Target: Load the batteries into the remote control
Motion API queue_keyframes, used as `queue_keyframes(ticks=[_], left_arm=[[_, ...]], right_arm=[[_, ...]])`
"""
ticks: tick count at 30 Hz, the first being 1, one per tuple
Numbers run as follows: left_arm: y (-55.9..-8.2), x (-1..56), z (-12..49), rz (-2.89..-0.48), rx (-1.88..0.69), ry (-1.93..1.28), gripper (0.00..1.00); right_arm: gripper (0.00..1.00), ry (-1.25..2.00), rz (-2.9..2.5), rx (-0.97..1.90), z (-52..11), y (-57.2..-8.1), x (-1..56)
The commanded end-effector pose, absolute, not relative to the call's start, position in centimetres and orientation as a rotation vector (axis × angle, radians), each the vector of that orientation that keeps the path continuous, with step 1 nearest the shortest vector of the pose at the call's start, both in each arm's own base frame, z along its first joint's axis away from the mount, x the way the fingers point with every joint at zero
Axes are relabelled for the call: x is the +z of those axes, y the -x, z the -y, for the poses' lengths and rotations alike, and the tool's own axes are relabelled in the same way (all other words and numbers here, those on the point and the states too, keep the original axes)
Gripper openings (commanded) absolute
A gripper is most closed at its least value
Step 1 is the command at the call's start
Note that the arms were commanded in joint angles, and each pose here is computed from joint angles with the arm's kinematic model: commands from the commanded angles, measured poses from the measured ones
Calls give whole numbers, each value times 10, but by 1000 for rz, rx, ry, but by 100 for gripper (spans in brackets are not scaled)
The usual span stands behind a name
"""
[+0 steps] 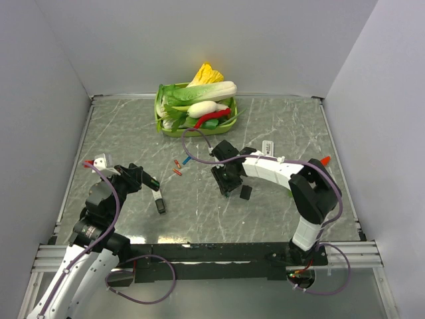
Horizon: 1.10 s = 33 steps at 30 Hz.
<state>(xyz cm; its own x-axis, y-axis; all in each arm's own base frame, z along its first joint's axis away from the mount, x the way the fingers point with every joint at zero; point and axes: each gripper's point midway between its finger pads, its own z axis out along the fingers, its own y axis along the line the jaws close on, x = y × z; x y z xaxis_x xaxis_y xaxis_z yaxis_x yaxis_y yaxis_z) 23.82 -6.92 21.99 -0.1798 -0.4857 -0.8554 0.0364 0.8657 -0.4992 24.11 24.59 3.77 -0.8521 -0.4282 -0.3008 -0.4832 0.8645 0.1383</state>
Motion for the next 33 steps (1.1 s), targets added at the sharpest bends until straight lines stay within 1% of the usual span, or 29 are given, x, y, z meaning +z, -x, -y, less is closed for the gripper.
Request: queue_keyframes(ticks=[1, 2, 4, 8, 11, 12, 13, 17, 18, 19, 21, 27, 29, 30, 32, 33], left_arm=[[-240, 252, 66, -1592, -496, 343, 1], [-240, 253, 66, -1591, -496, 343, 1], [-239, 253, 65, -1591, -496, 348, 1], [-239, 253, 65, -1589, -496, 352, 1], [-238, 254, 64, -1583, -499, 352, 1], [-238, 255, 65, -1582, -500, 351, 1], [-238, 255, 65, -1582, -500, 351, 1], [-239, 255, 65, -1580, -500, 350, 1], [-239, 255, 65, -1581, -502, 348, 1], [-239, 255, 65, -1581, -502, 348, 1], [-239, 255, 65, -1581, -503, 349, 1], [-238, 255, 65, -1581, -504, 350, 1], [-238, 255, 64, -1581, -500, 354, 1], [-238, 255, 64, -1580, -501, 354, 1], [-238, 255, 64, -1579, -498, 356, 1], [-238, 255, 64, -1580, -498, 356, 1]], right_arm=[[42, 520, -2790, 269, -254, -254, 28], [41, 510, -2792, 263, -255, -256, 27], [36, 453, -2815, 236, -253, -256, 19], [29, 316, -2850, 194, -249, -255, 11], [19, 177, -2865, 183, -245, -250, 7], [12, 82, -2856, 203, -246, -250, 12], [9, 27, -2848, 209, -245, -249, 15], [4, -277, -2799, 269, -239, -242, 25], [1, -403, -2774, 307, -241, -242, 34], [0, -463, -2769, 304, -239, -240, 35], [0, -633, -2740, 290, -237, -242, 41], [1, -931, -2700, 171, -226, -238, 40], [9, -959, -2709, 181, -229, -237, 37], [16, -978, -2720, 189, -231, -237, 32], [24, -995, -2747, 214, -236, -234, 27], [30, -999, -2758, 213, -237, -232, 25]])
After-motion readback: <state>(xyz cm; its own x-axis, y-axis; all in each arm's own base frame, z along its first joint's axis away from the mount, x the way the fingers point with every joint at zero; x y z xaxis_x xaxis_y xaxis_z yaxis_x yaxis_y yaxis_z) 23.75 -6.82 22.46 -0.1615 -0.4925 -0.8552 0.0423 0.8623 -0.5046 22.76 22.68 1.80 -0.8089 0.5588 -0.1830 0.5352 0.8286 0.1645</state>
